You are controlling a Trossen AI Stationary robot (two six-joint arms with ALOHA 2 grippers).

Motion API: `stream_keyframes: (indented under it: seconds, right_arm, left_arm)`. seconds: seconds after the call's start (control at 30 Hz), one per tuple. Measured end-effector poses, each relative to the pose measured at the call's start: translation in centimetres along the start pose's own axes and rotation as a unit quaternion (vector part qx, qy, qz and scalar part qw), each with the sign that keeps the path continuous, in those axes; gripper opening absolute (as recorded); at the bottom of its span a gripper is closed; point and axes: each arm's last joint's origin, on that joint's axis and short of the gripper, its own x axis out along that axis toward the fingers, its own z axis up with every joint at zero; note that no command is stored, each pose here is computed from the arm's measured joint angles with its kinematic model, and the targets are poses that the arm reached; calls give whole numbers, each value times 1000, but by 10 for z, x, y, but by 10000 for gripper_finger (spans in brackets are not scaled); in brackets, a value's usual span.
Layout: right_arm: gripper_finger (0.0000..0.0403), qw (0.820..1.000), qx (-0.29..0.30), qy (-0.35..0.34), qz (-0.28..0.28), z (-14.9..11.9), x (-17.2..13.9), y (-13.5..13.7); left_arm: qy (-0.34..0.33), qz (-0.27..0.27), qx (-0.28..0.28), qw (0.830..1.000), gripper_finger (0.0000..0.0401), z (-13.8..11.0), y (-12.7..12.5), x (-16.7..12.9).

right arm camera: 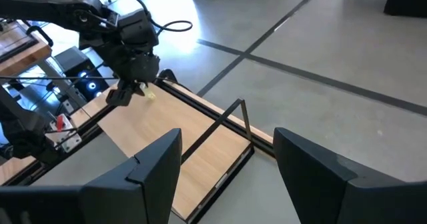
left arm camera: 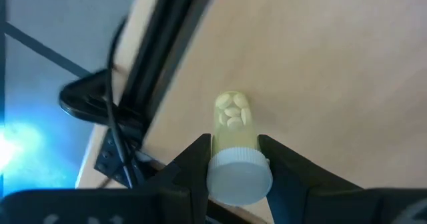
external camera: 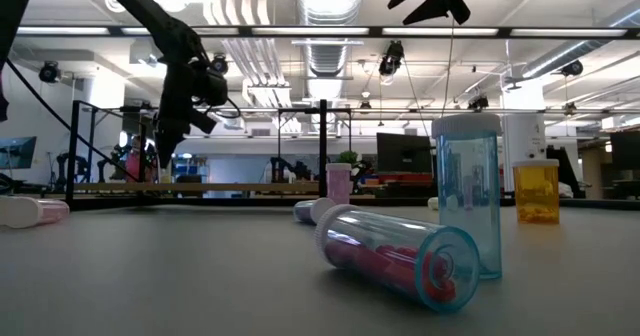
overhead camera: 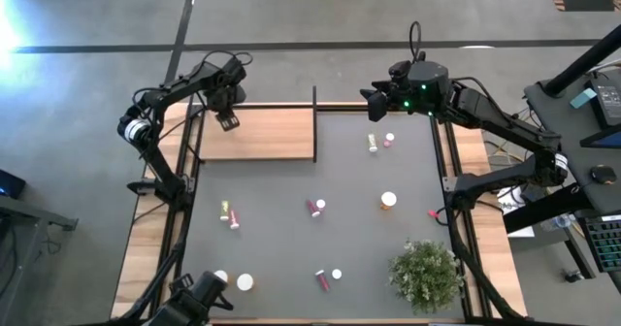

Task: Pick and place medicine bottles onto shelf by color
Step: Put the middle yellow pill bottle on the shelf

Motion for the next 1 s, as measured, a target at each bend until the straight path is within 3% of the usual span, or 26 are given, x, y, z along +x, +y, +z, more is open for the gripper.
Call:
stream_keyframes:
  seconds: [0.17, 0.4, 0.8, 1.0]
  right_arm:
    - [226, 1000, 0, 0, 0, 0, 0, 0]
    - [226, 1000, -4, 0, 0, 0, 0, 0]
    - [226, 1000, -8, 1, 0, 0, 0, 0]
    - [226, 1000, -8, 1, 0, 0, 0, 0]
  left_arm:
    - [27, -16, 8, 999, 96, -5, -3, 0]
    - [-4, 2, -13, 1000, 96, 1, 0, 0]
    - [11, -7, -25, 1000, 96, -2, -1, 0]
    - [10, -6, -50, 999, 126, -2, -1, 0]
